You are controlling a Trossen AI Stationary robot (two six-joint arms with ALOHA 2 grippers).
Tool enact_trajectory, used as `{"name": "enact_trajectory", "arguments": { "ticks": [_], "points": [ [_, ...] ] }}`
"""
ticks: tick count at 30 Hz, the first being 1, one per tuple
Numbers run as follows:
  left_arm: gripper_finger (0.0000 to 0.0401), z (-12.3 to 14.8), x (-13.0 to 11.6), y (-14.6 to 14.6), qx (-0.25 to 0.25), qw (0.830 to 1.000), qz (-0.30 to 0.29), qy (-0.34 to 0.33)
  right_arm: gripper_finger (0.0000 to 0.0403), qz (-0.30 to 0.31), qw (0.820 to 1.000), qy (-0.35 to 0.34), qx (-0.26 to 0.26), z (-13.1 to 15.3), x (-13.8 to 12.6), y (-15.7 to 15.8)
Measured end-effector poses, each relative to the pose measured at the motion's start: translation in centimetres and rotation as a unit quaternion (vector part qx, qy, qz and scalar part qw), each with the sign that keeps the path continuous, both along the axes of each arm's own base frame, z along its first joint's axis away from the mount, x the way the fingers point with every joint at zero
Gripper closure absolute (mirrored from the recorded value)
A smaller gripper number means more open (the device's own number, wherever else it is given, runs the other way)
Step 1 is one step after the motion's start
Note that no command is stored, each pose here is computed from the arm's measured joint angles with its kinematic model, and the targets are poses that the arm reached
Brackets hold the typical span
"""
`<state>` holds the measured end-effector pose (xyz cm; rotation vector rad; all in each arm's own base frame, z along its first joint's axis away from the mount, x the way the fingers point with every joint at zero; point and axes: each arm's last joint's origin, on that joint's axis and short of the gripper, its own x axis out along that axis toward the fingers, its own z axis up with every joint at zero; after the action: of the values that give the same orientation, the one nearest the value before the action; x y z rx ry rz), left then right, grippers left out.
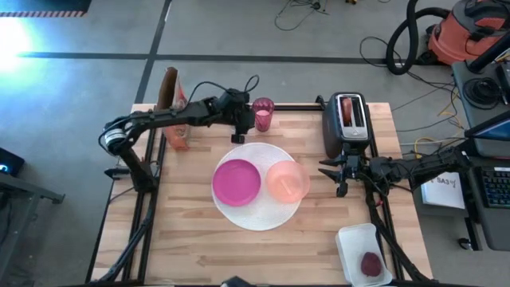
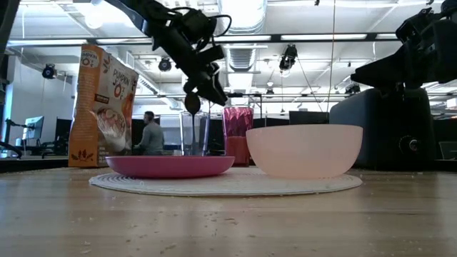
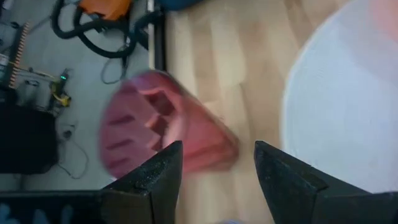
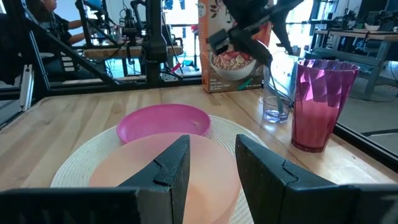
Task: Arrange a breakfast setting
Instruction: Put the cup of rice grain on the table mat to the top left of the orange bowl
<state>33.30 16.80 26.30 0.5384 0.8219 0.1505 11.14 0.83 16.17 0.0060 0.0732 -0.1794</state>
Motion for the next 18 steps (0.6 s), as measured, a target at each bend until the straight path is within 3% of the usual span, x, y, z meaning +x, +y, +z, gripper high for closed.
{"name": "enact_trajectory", "arguments": {
  "ticks": [5,18],
  "points": [
    [0.0219,0.6,0.9,1.4,0.018,1.0,-0.01,0.019,0.0284,0.0,1.0,0.001,0.0,0.0,0.0,0.0],
    [0.0228,-0.3,3.2,5.1,-0.031,0.993,0.006,0.111,0.0284,0.0,1.0,0.001,0.0,0.0,0.0,0.0]
  ]
}}
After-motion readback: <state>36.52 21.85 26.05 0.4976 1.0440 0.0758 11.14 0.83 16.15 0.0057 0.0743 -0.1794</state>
